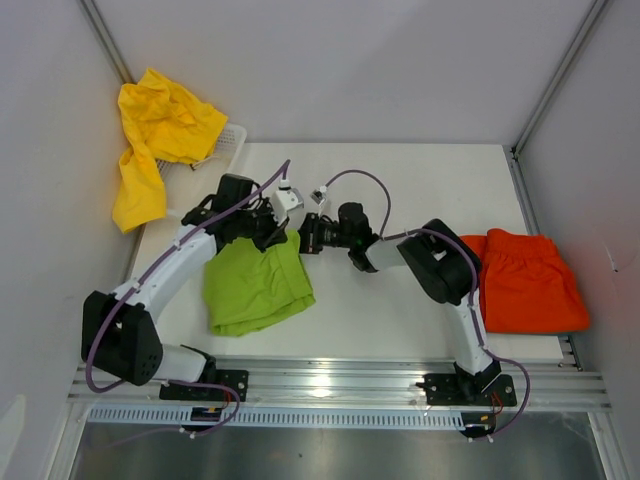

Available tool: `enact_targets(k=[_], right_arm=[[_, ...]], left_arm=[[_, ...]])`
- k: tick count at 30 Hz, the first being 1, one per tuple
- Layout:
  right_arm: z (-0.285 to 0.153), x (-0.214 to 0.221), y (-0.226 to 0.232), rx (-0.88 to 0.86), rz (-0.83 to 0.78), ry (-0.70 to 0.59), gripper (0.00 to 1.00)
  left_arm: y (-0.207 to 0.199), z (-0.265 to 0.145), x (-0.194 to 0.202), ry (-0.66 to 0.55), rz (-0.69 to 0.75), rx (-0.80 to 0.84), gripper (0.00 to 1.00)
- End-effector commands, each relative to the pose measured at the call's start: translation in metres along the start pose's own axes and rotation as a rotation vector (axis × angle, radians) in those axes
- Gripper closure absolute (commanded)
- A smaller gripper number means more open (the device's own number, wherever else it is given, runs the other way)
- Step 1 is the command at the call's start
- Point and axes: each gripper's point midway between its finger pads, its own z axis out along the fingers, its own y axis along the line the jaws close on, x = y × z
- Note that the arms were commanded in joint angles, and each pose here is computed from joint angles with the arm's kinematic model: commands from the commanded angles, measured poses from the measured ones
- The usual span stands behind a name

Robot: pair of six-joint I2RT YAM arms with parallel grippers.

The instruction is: Fold and stack the shorts

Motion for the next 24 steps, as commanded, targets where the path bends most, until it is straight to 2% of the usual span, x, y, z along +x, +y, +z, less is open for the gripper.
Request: enact_targets(k=[1,3,6,12,15,16,18,24], right_arm=[[0.013,0.002,0.033,-0.157,-0.04,0.061,0.88],[0.017,0.0,0.034,-0.181,-0.038,0.055,0.88],[0.029,0.01,0.001,-0.091,0.026,0.111,0.87],[0.035,0.006,-0.041,0.015,0.105,0.075,0.86],[0.029,0.002,-0.06,0.096,0.112,0.059,0.6],[0.029,0.001,-0.06,0.103,0.113,0.058,0.46],[0.024,-0.002,-0.063,0.118,0.116,0.041,0.32],[-0.009,-0.024,-0.066,0.144,0.125,-0.059,0.27]], left_arm=[[-0.004,-0.005,-0.018,-0.082,0.041,0.001,1.0],[-0.003,0.0,-0.015,-0.069,0.033,0.007,1.0],[0.002,0.008,-0.008,-0.04,0.016,0.001,1.0],[0.012,0.02,0.009,0.007,-0.012,-0.018,1.0],[0.018,0.025,0.015,0.027,-0.033,-0.028,1.0],[0.021,0.026,0.018,0.035,-0.039,-0.038,1.0],[0.025,0.027,0.023,0.051,-0.048,-0.065,1.0],[0.033,0.025,0.032,0.071,-0.069,-0.124,1.0]])
